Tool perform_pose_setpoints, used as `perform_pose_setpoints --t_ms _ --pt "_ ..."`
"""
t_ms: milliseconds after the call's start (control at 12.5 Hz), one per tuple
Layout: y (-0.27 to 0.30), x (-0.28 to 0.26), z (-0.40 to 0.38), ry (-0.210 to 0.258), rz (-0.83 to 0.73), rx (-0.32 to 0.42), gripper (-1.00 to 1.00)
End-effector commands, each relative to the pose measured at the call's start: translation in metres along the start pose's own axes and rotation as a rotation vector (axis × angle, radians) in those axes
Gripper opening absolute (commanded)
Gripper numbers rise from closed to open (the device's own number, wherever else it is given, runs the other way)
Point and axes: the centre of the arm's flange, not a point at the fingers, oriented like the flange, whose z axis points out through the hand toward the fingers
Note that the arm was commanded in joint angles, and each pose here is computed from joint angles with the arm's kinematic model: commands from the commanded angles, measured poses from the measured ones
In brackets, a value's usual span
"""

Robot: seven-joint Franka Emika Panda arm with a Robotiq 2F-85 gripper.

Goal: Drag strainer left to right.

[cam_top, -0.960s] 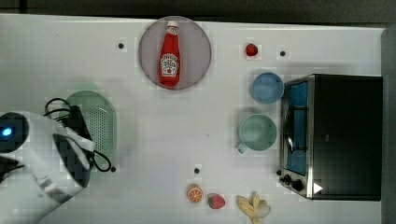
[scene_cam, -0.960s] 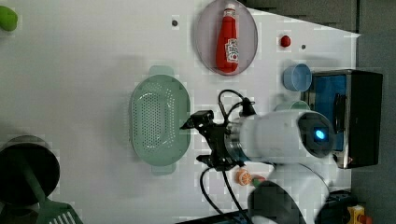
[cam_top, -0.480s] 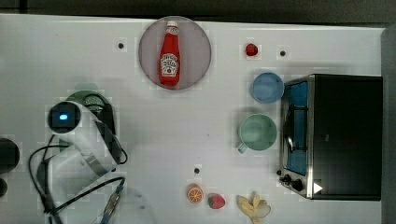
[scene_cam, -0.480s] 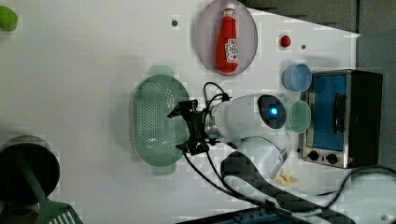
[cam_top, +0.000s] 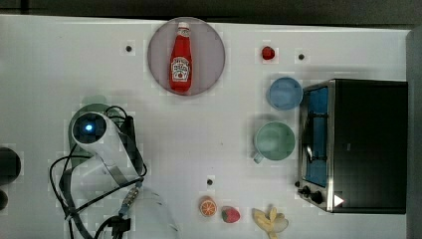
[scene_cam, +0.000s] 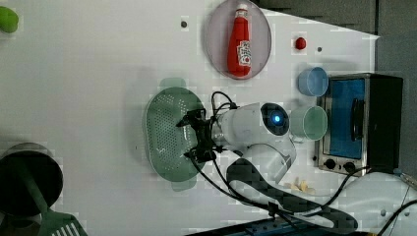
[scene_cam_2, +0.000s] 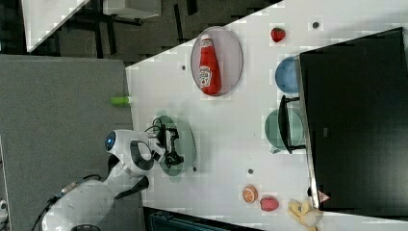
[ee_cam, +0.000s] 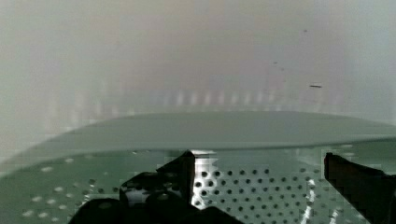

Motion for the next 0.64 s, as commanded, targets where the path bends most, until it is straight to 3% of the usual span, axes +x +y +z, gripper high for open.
perform_pose_setpoints --t_ms 80,640 --pt "-0.011 0.004 -0.024 0.015 0.057 0.058 1.00" --pt "0.002 0.064 -0.029 0.062 0.135 0.049 1.00"
